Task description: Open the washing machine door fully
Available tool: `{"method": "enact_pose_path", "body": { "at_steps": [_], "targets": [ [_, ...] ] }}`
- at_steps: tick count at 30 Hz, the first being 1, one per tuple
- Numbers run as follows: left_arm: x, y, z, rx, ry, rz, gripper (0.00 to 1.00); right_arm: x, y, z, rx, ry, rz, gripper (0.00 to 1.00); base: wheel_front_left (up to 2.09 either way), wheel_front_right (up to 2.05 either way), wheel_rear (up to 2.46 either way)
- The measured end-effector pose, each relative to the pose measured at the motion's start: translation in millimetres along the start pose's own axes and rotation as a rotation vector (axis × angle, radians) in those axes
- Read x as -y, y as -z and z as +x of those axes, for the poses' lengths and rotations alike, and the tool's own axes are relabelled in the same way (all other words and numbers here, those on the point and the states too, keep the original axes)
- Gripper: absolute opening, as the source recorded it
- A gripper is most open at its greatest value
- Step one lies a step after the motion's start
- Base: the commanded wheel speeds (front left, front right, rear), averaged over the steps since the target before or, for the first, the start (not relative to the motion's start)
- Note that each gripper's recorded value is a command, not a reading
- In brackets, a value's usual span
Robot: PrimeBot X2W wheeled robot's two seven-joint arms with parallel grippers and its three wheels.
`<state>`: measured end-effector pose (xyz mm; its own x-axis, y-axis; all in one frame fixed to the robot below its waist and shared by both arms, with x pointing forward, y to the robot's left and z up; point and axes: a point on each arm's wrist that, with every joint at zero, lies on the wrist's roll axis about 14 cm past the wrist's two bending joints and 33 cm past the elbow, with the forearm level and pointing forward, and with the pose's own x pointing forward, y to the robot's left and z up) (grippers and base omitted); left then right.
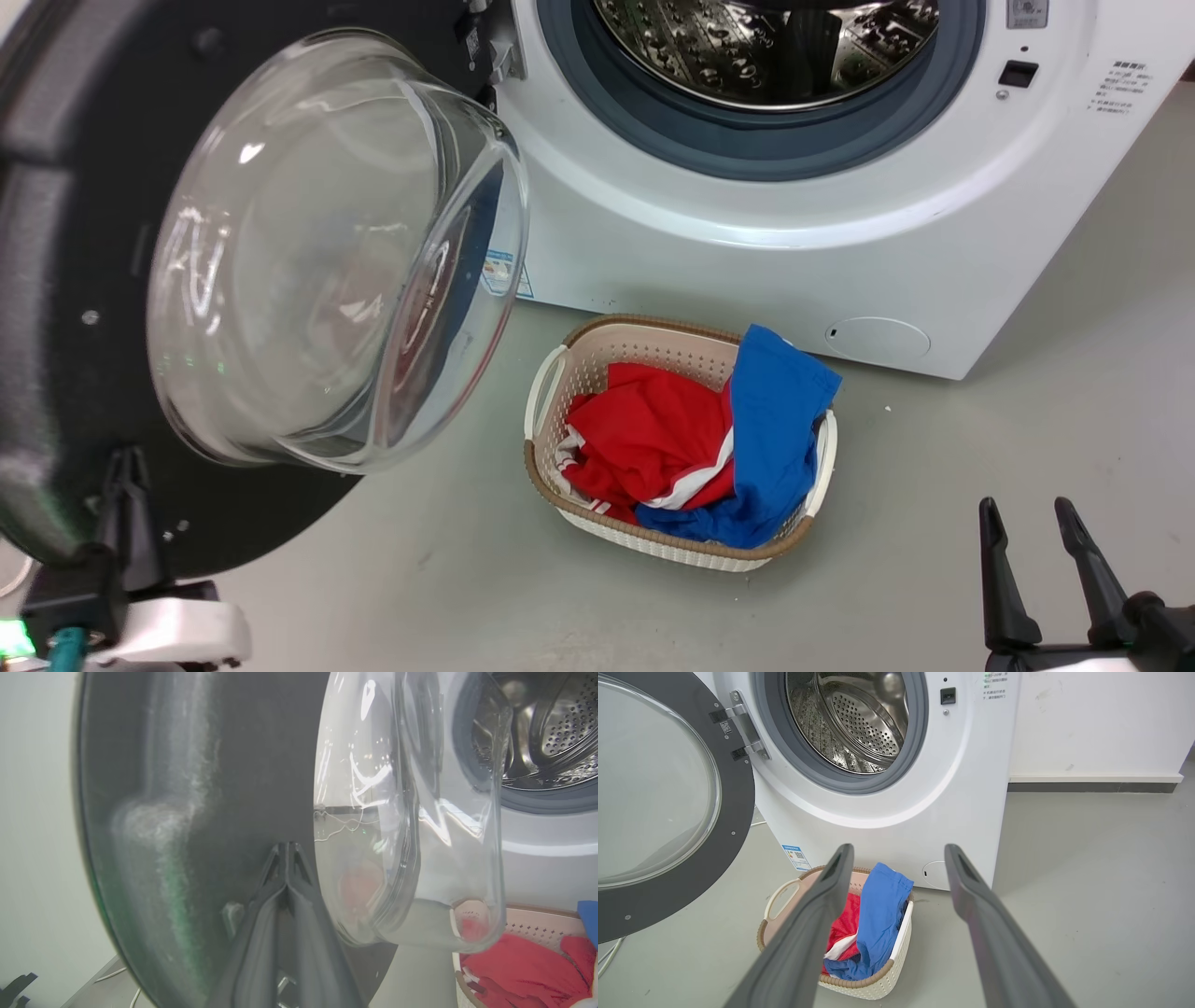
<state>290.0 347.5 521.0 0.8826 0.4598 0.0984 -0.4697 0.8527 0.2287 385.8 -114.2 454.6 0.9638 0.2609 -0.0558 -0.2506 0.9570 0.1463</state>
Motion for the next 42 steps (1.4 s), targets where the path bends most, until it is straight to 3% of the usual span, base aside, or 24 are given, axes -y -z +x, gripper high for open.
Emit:
{"method": "enact_pose_path", "body": {
  "at_steps": [16,42],
  "targets": [
    [-52,10,36,-0.027,-0.153,0.024,0.0,3,11,15,-0.022,0.0,-0.005,1.0,0.0,0.0,0.0],
    [-92,34,84,-0.095,-0.271,0.028,0.0,19,27,23,-0.058,0.036,-0.031,1.0,0.0,0.0,0.0]
  ]
}}
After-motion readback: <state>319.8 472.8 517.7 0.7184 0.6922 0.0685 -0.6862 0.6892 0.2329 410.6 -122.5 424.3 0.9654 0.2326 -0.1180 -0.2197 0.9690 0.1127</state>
